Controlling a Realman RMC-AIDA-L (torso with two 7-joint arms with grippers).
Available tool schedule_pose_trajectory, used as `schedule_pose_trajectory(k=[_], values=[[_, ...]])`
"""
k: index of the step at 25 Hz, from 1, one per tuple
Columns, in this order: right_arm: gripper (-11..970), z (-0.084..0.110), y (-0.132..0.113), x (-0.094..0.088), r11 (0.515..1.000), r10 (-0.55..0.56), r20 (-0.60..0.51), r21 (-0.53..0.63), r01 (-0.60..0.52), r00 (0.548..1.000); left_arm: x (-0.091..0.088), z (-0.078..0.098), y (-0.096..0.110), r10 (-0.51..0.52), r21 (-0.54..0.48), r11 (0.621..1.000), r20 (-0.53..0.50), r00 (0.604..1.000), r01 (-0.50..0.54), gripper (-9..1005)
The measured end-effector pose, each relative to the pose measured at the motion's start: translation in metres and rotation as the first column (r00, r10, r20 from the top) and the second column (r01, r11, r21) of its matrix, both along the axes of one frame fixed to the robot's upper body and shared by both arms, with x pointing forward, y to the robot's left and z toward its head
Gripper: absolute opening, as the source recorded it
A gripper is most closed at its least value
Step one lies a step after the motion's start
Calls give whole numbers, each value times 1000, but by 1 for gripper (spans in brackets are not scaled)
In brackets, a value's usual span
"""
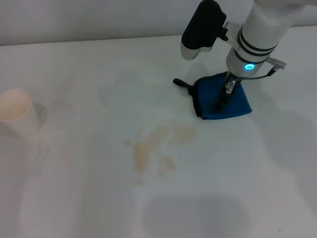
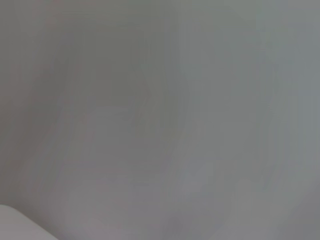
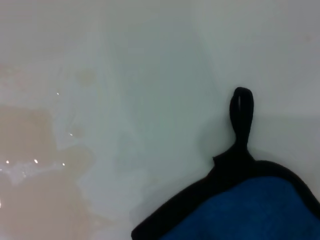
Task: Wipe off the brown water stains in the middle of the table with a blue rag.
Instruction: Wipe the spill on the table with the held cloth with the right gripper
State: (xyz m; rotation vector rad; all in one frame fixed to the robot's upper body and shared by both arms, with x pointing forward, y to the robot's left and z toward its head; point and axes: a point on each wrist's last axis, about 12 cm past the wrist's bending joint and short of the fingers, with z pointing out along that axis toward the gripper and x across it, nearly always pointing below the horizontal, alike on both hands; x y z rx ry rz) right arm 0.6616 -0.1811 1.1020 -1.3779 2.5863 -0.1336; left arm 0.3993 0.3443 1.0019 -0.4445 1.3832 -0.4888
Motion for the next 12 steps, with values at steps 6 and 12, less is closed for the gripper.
schedule_pose_trajectory(k=[6, 12], values=[[542, -1, 0, -1, 1000, -1, -8, 0, 1, 1000, -1, 0, 1, 3, 2, 1000, -1, 1000, -3, 892], [346, -2, 1, -3, 1000, 8, -16, -9, -8, 1000, 0, 1, 2, 4, 4, 1000, 2, 1000, -4, 892]])
